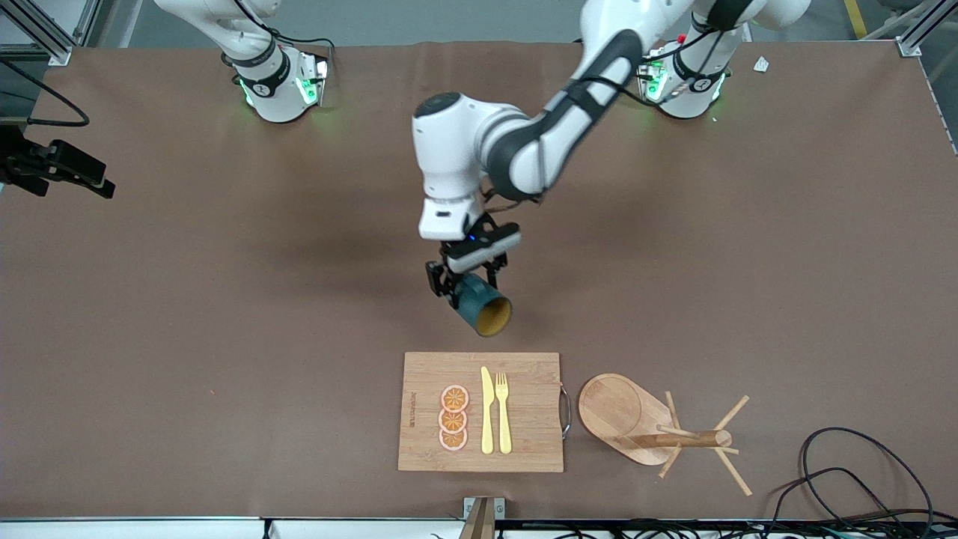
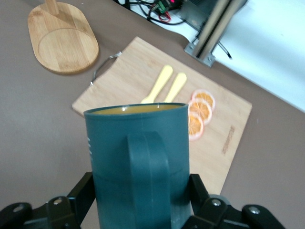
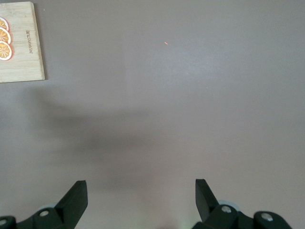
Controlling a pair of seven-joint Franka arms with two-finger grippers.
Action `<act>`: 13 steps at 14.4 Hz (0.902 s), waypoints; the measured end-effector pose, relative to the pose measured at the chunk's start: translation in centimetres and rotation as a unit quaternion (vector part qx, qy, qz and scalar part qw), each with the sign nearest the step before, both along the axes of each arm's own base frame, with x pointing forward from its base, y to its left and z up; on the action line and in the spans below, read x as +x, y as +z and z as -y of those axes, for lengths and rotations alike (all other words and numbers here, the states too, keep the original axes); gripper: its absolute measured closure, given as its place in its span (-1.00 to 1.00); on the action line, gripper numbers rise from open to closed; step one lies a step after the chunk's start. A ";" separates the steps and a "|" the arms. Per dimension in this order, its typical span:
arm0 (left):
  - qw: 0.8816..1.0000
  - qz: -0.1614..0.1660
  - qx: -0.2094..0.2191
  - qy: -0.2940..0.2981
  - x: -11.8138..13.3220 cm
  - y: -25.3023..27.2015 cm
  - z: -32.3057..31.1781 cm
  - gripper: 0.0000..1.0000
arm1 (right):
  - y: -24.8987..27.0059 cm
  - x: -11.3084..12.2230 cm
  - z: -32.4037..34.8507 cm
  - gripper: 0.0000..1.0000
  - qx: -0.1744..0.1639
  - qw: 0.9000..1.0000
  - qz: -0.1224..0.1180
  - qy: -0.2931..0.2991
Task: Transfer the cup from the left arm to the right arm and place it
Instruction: 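Lift the teal mug off the stand with the left gripper, then lower the teal mug onto the table with the left gripper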
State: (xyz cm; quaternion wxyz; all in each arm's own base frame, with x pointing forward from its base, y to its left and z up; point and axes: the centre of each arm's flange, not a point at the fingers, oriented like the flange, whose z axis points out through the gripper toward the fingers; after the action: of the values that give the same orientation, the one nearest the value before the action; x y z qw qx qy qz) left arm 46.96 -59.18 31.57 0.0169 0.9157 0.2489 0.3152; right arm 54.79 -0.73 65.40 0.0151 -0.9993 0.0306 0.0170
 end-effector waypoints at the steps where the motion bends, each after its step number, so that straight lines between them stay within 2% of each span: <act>1: 1.000 0.018 0.024 -0.009 -1.9 -1.8 1.2 -0.68 | 0.0 0.0 -0.1 -1.00 0.000 1.000 0.000 0.001; 4: 0.992 0.063 0.104 -0.041 -5.4 -6.4 2.7 -0.68 | 0.0 0.0 -0.1 -1.00 0.000 1.000 0.000 0.001; 6: 0.984 0.092 0.141 -0.064 -6.8 -8.8 3.2 -0.68 | 0.0 0.0 -0.1 -1.00 0.000 1.000 0.000 0.001; 8: 0.973 0.137 0.172 -0.075 -7.5 -10.9 3.3 -0.68 | 0.0 0.0 -0.2 -1.00 0.000 1.000 0.000 0.001; 10: 0.964 0.169 0.188 -0.078 -8.3 -13.4 3.3 -0.68 | 0.0 0.0 -0.2 -1.00 0.000 1.000 0.000 0.002; 13: 0.959 0.196 0.190 -0.079 -10.3 -16.0 3.8 -0.68 | 0.0 0.0 -0.2 -1.00 0.000 1.000 0.000 0.002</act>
State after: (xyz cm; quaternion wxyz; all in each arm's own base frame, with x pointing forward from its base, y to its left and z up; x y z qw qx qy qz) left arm 36.63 -63.00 15.61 -0.0837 0.8388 0.1034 0.5279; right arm 54.79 -0.56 65.40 0.0151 -0.9993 0.0291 0.0172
